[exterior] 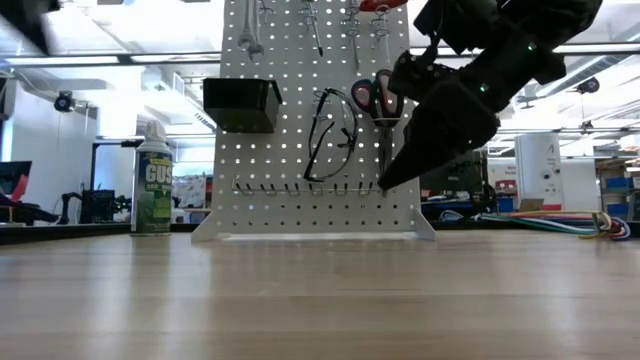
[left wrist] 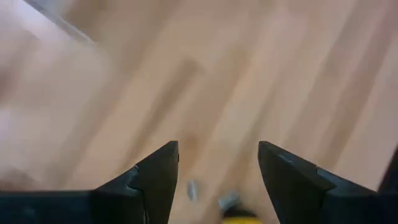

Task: Hang tools onto peg board
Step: Put the silver socket into the black bin on the pegboard

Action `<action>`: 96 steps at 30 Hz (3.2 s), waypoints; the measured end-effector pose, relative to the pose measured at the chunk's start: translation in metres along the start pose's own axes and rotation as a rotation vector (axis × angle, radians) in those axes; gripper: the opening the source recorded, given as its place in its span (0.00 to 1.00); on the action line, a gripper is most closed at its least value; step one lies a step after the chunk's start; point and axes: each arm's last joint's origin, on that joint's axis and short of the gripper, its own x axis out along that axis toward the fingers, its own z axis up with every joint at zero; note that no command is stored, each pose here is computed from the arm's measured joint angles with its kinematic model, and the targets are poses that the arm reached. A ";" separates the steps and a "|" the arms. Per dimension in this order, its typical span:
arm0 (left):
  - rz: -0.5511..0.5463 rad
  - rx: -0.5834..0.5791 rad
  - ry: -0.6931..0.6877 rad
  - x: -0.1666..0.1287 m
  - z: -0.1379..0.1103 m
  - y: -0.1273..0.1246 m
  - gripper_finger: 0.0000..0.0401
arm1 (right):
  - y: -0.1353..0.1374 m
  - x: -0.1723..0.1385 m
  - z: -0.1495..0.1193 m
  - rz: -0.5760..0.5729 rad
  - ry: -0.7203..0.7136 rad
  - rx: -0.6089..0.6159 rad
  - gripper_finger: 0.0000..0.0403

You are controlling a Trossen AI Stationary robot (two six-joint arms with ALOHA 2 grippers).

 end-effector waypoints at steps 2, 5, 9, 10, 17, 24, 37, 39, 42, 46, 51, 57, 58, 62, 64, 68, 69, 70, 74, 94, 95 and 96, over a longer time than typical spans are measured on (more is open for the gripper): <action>0.007 0.047 0.070 0.012 -0.013 -0.014 0.52 | 0.000 -0.001 0.001 0.002 -0.006 0.004 0.09; 0.050 0.141 0.149 0.027 -0.029 -0.032 0.50 | 0.000 -0.004 0.004 0.003 -0.021 0.007 0.09; 0.099 0.212 0.227 0.048 -0.039 -0.048 0.45 | 0.000 -0.009 0.011 0.007 -0.050 0.000 0.09; 0.108 0.228 0.246 0.052 -0.039 -0.051 0.44 | 0.000 -0.010 0.013 0.007 -0.057 -0.001 0.09; 0.011 0.226 0.271 0.078 -0.046 -0.068 0.34 | 0.000 -0.016 0.020 0.047 -0.085 -0.014 0.09; -0.020 0.199 0.291 0.091 -0.054 -0.065 0.29 | 0.000 -0.016 0.020 0.061 -0.086 -0.043 0.09; 0.020 0.328 0.454 0.117 -0.075 -0.040 0.29 | 0.000 -0.016 0.020 0.061 -0.086 -0.044 0.09; 0.015 0.362 0.451 0.117 -0.076 -0.040 0.29 | 0.000 -0.016 0.020 0.061 -0.087 -0.044 0.09; 0.013 0.401 0.433 0.119 -0.076 -0.039 0.29 | 0.000 -0.016 0.020 0.061 -0.087 -0.044 0.09; 0.002 0.472 0.403 0.123 -0.077 -0.040 0.29 | 0.000 -0.016 0.020 0.061 -0.086 -0.044 0.09; 0.038 0.489 0.425 0.137 -0.082 -0.044 0.29 | 0.000 -0.016 0.020 0.061 -0.087 -0.043 0.09; 0.088 0.495 0.459 0.150 -0.086 -0.048 0.25 | 0.000 -0.016 0.020 0.060 -0.086 -0.043 0.09; 0.090 0.493 0.458 0.150 -0.085 -0.048 0.22 | 0.000 -0.016 0.020 0.060 -0.086 -0.043 0.09; 0.081 0.473 0.424 0.142 -0.076 -0.050 0.16 | 0.000 -0.016 0.020 0.060 -0.087 -0.043 0.09; 0.092 0.462 0.359 0.136 -0.070 -0.051 0.16 | 0.000 -0.016 0.020 0.060 -0.087 -0.040 0.09; 0.118 0.428 0.124 0.122 -0.048 -0.054 0.16 | 0.000 -0.016 0.020 0.061 -0.086 -0.024 0.09; 0.126 0.425 0.082 0.118 -0.044 -0.054 0.16 | 0.000 -0.016 0.020 0.061 -0.086 -0.024 0.09; 0.141 0.425 0.041 0.115 -0.040 -0.054 0.16 | 0.000 -0.016 0.020 0.060 -0.086 -0.024 0.09; 0.241 0.396 -0.113 0.100 -0.015 -0.048 0.16 | 0.000 -0.016 0.020 0.061 -0.085 -0.023 0.09; 0.488 -0.011 -0.528 0.027 0.090 0.048 0.16 | 0.000 -0.016 0.019 0.059 -0.084 -0.025 0.09; 0.484 -0.022 -0.539 0.025 0.093 0.051 0.16 | 0.000 -0.016 0.019 0.059 -0.084 -0.026 0.09; 0.479 -0.032 -0.550 0.023 0.096 0.053 0.16 | 0.000 -0.016 0.019 0.059 -0.084 -0.026 0.09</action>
